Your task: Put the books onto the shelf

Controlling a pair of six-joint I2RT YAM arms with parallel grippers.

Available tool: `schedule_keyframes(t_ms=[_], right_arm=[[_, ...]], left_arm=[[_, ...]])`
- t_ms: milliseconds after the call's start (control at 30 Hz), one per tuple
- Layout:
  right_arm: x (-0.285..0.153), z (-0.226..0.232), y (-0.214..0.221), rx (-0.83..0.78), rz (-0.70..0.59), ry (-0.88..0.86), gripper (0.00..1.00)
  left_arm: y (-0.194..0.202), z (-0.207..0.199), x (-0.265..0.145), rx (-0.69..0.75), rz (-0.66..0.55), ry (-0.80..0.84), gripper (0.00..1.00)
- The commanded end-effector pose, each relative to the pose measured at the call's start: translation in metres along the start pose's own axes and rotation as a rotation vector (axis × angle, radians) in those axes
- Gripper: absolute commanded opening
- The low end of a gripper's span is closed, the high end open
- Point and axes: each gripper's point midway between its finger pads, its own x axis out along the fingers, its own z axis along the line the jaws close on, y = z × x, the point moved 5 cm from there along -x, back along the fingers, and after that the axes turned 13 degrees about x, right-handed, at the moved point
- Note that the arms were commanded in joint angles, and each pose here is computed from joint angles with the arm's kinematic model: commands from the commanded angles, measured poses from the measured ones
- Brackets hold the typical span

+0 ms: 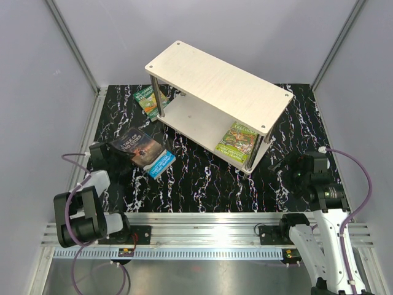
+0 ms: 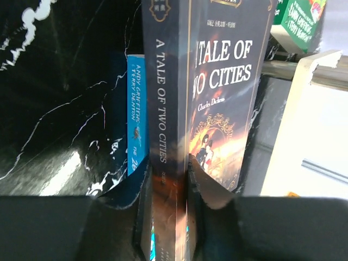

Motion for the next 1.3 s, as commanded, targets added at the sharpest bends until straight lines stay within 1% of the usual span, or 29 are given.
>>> schedule_keyframes(t_ms=[0,33,100,133,200,233,267,300,333,367,433,467,500,533,567,600,633,667,700,733,767,867,933,1000,1100,1167,1200,1233,1267], right_arm=[[-0.004,0.010,-0.007,0.013,-0.041,-0.041,0.98],[-0.004,0.011,-0.007,0.021,-0.045,-0.049,0.98],[-0.004,0.011,-0.007,0.032,-0.047,-0.052,0.98],[-0.004,0.011,-0.006,0.045,-0.047,-0.056,0.98],[-0.003,0.010,-0.006,0.057,-0.051,-0.059,0.98],[-0.002,0.010,-0.005,0.068,-0.049,-0.058,0.98],[-0.002,0.009,-0.004,0.073,-0.047,-0.058,0.98],[-0.002,0.009,-0.004,0.079,-0.046,-0.061,0.98],[-0.002,0.009,-0.004,0.088,-0.047,-0.063,0.98],[-0.001,0.007,-0.002,0.091,-0.041,-0.061,0.98],[-0.002,0.007,-0.001,0.094,-0.037,-0.067,0.98],[-0.002,0.007,-0.001,0.094,-0.034,-0.069,0.98],[-0.002,0.007,-0.001,0.094,-0.035,-0.067,0.98],[-0.002,0.007,-0.001,0.092,-0.034,-0.069,0.98],[-0.003,0.006,0.000,0.091,-0.033,-0.069,0.98],[-0.004,0.006,0.000,0.087,-0.036,-0.073,0.98],[-0.004,0.006,0.000,0.083,-0.034,-0.071,0.98],[-0.005,0.006,0.000,0.080,-0.035,-0.073,0.98],[-0.007,0.005,0.000,0.072,-0.039,-0.078,0.98],[-0.009,0.005,-0.001,0.068,-0.042,-0.080,0.98],[-0.010,0.005,-0.001,0.066,-0.047,-0.080,0.98],[-0.014,0.004,-0.002,0.053,-0.058,-0.083,0.99],[-0.017,0.004,-0.003,0.036,-0.065,-0.089,0.99],[-0.020,0.004,-0.003,0.023,-0.065,-0.091,0.99],[-0.022,0.002,-0.007,0.007,-0.102,-0.081,1.00],[-0.023,0.002,-0.009,-0.001,-0.113,-0.080,1.00],[-0.024,0.001,-0.009,-0.004,-0.114,-0.079,1.00],[-0.023,0.001,-0.009,-0.004,-0.116,-0.076,1.00],[-0.024,0.002,-0.010,-0.005,-0.117,-0.079,1.00]], left_arm=[[-0.003,0.005,-0.015,0.124,0.026,-0.101,0.00],[-0.007,0.002,-0.020,0.165,0.021,-0.111,0.00],[-0.024,-0.017,-0.033,0.206,-0.003,-0.102,0.00],[-0.027,-0.021,-0.038,0.239,0.004,-0.106,0.00],[-0.040,-0.046,-0.048,0.279,-0.020,-0.022,0.00],[-0.046,-0.060,-0.049,0.299,-0.045,0.058,0.00],[-0.040,-0.078,-0.052,0.311,0.003,0.192,0.00],[-0.043,-0.092,-0.055,0.321,0.006,0.267,0.00],[-0.044,-0.105,-0.055,0.329,0.010,0.329,0.00],[-0.034,-0.121,-0.058,0.363,0.055,0.403,0.00],[-0.033,-0.149,-0.060,0.425,0.071,0.496,0.00],[-0.016,-0.167,-0.064,0.470,0.141,0.592,0.00],[-0.014,-0.185,-0.069,0.504,0.148,0.656,0.00],[0.002,-0.200,-0.066,0.533,0.198,0.719,0.00],[0.015,-0.212,-0.073,0.553,0.253,0.804,0.00],[0.023,-0.223,-0.076,0.560,0.279,0.860,0.00],[0.035,-0.246,-0.088,0.568,0.289,0.984,0.00],[0.043,-0.254,-0.091,0.564,0.324,1.053,0.00],[0.048,-0.263,-0.096,0.527,0.349,1.091,0.00],[0.050,-0.275,-0.103,0.545,0.327,1.162,0.00],[0.060,-0.285,-0.102,0.549,0.371,1.201,0.00],[0.075,-0.309,-0.112,0.564,0.429,1.293,0.00],[0.086,-0.318,-0.108,0.563,0.478,1.316,0.00],[0.090,-0.329,-0.110,0.551,0.507,1.378,0.00],[0.089,-0.342,-0.117,0.521,0.530,1.470,0.00],[0.093,-0.348,-0.116,0.479,0.594,1.539,0.00],[0.094,-0.350,-0.118,0.426,0.660,1.542,0.00],[0.098,-0.355,-0.109,0.434,0.667,1.593,0.00],[0.102,-0.355,-0.106,0.423,0.698,1.604,0.00]])
